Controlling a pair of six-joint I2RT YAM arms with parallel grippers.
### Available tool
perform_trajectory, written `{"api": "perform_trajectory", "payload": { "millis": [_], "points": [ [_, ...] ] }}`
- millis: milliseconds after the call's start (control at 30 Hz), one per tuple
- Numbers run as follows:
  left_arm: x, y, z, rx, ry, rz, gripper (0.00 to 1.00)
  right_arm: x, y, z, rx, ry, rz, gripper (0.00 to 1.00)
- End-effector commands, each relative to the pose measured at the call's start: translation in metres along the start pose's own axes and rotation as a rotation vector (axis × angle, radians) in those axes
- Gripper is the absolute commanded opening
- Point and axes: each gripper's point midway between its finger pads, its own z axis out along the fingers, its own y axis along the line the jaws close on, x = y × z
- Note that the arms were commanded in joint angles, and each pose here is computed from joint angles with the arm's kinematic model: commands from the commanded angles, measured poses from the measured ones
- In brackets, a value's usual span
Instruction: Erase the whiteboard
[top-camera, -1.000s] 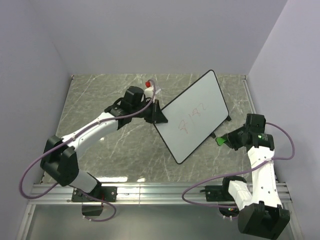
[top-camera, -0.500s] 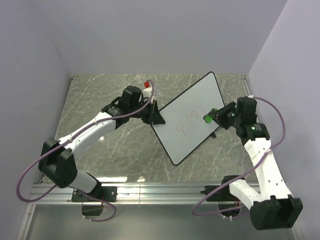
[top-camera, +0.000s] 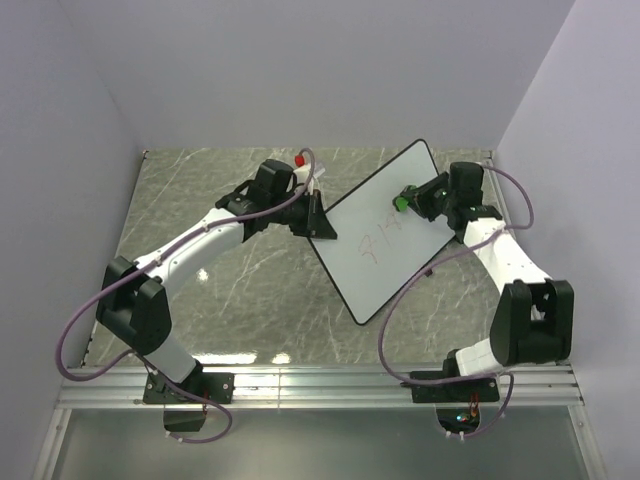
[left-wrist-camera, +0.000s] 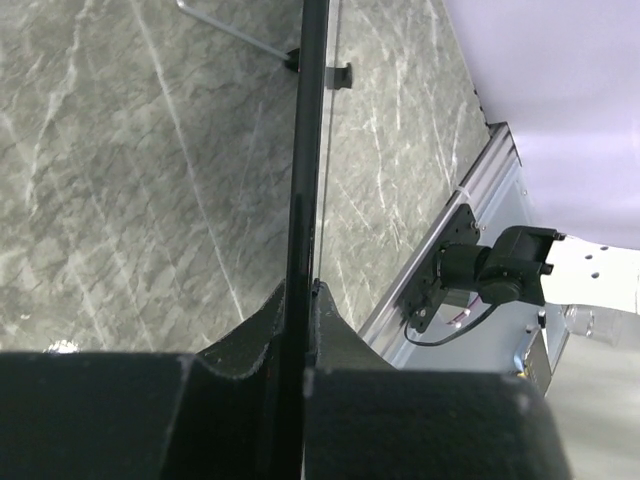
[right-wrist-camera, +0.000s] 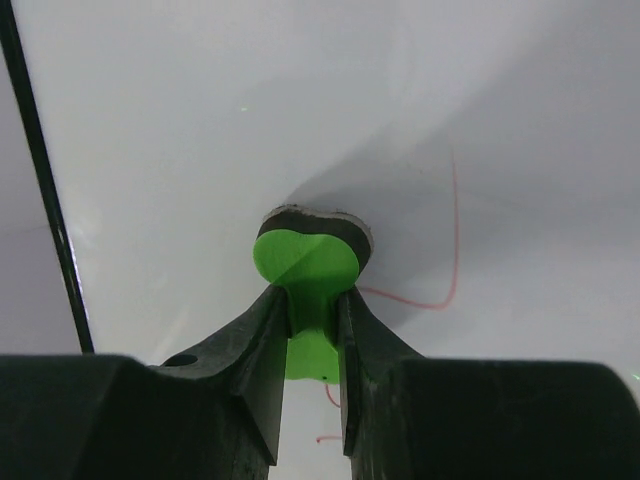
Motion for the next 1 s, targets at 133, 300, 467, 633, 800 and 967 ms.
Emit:
{"api": "perform_trajectory", "payload": {
  "millis": [133,300,467,633,800,967],
  "points": [
    [0.075,0.058,-0.027,-0.313,0.213,-0.12,0.0,-0.014,0.039,0.028,-0.09,-0.029,-0.058,0.0],
    [0.071,0.057,-0.033,-0.335,0.198,-0.118,0.0,0.004,-0.02,0.029,0.048,-0.016,-0.101,0.0],
    [0.067,0.058,-0.033,-0.348,0.178,-0.121,0.0,0.025,-0.061,0.01,0.167,-0.005,-0.176,0.0],
    [0.067,0.061,-0.029,-0.351,0.166,-0.141,0.0,0.048,-0.085,-0.007,0.205,0.018,-0.182,0.0],
    [0.065,0.063,-0.024,-0.358,0.161,-0.159,0.0,0.058,-0.079,-0.016,0.169,0.046,-0.186,0.0],
    [0.06,0.068,-0.017,-0.388,0.145,-0.162,0.0,0.047,-0.025,-0.012,0.061,0.05,-0.195,0.0]
  ]
}}
